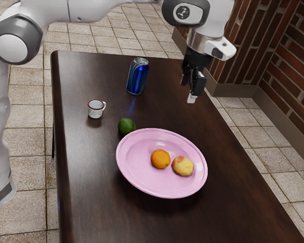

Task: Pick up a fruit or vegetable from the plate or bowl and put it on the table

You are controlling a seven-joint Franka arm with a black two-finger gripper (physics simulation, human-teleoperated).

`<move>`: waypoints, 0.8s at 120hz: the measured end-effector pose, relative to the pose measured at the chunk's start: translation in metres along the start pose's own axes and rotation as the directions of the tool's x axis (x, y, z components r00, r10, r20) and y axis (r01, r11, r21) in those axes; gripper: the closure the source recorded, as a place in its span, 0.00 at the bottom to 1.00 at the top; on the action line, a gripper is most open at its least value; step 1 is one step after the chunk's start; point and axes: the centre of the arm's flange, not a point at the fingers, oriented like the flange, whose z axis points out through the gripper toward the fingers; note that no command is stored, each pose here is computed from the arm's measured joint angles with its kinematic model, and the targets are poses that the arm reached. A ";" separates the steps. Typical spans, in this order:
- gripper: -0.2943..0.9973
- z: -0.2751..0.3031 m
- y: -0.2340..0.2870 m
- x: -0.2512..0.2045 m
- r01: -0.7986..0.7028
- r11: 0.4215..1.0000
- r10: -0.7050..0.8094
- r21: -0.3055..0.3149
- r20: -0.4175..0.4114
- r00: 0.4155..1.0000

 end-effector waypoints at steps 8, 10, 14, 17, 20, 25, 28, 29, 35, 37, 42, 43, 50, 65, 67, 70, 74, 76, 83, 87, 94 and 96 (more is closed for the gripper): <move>0.23 0.002 -0.005 0.002 0.011 1.000 -0.011 0.001 -0.001 1.000; 0.23 0.003 -0.006 0.002 0.013 1.000 -0.013 0.002 0.000 1.000; 0.23 0.007 -0.006 0.005 0.016 1.000 -0.016 0.002 0.004 1.000; 0.23 0.010 -0.006 0.007 0.016 1.000 -0.016 0.001 0.004 1.000; 0.23 0.014 -0.004 0.009 0.013 1.000 -0.013 0.000 0.004 1.000; 0.23 0.029 0.001 0.010 0.005 1.000 -0.005 -0.001 0.016 1.000; 0.23 0.039 0.006 0.010 -0.004 1.000 0.004 -0.001 0.023 1.000; 0.23 0.043 0.008 0.009 -0.007 1.000 0.007 -0.001 0.026 1.000; 0.23 0.068 0.020 0.003 -0.029 1.000 0.029 0.000 0.037 0.999; 0.23 0.074 0.023 0.000 -0.036 0.999 0.036 0.000 0.035 0.999; 0.23 0.087 0.032 -0.009 -0.053 0.999 0.053 0.000 0.026 0.998; 0.23 0.090 0.034 -0.010 -0.057 0.998 0.057 0.000 0.025 0.998; 0.23 0.105 0.047 -0.015 -0.082 0.997 0.082 0.002 0.002 0.997; 0.23 0.128 0.077 -0.019 -0.142 0.990 0.142 -0.002 -0.063 0.988; 0.23 0.131 0.081 -0.019 -0.150 0.989 0.149 -0.003 -0.071 0.986; 0.23 0.133 0.087 -0.020 -0.161 0.987 0.160 -0.004 -0.083 0.984; 0.23 0.137 0.094 -0.021 -0.175 0.985 0.173 -0.006 -0.096 0.980; 0.23 0.139 0.098 -0.021 -0.181 0.983 0.180 -0.006 -0.102 0.978; 0.23 0.141 0.110 -0.022 -0.203 0.979 0.200 -0.010 -0.127 0.972; 0.23 0.140 0.115 -0.023 -0.213 0.977 0.210 -0.011 -0.140 0.968; 0.23 0.141 0.124 -0.024 -0.230 0.973 0.225 -0.013 -0.157 0.962; 0.23 0.141 0.126 -0.025 -0.234 0.972 0.229 -0.013 -0.160 0.960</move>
